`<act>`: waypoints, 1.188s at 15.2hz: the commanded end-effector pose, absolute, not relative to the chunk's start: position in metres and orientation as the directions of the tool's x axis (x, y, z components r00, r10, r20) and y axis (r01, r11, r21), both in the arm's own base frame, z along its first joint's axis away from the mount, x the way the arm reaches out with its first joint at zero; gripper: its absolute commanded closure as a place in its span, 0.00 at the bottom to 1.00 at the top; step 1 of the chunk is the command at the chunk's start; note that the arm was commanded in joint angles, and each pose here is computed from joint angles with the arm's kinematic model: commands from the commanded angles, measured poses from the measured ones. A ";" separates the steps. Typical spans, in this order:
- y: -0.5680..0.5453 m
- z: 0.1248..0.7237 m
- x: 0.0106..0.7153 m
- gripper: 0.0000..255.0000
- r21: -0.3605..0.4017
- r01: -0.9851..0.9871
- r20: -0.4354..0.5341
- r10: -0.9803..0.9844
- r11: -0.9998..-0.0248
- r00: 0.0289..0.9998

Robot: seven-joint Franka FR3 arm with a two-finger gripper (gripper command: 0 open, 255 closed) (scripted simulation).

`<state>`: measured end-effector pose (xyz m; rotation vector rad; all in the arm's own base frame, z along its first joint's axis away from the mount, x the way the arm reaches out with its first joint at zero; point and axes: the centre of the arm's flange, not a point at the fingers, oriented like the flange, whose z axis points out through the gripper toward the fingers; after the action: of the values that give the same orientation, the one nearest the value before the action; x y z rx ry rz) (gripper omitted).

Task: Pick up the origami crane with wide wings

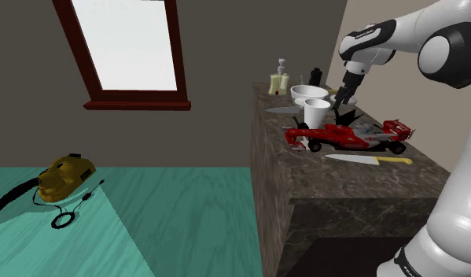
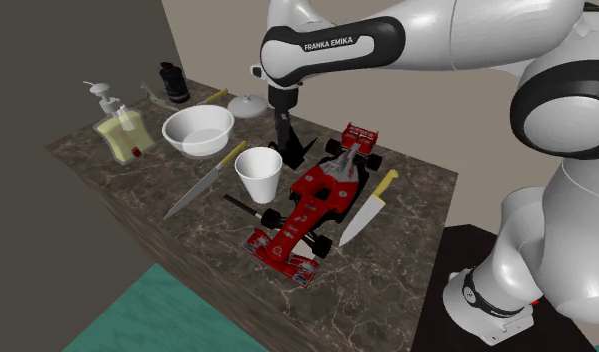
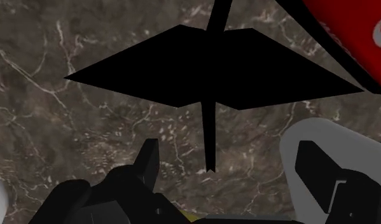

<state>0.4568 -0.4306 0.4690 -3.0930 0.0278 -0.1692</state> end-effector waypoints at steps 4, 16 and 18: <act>-0.438 0.443 0.459 0.00 -0.044 -0.016 0.110 -0.020 -0.999 0.994; -0.438 0.430 0.459 1.00 -0.044 -0.016 0.110 -0.020 -0.999 0.994; -0.438 0.429 0.459 1.00 -0.044 -0.016 0.110 -0.020 -0.999 0.994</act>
<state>0.4586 -0.4380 0.4296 -3.0935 0.0282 -0.1721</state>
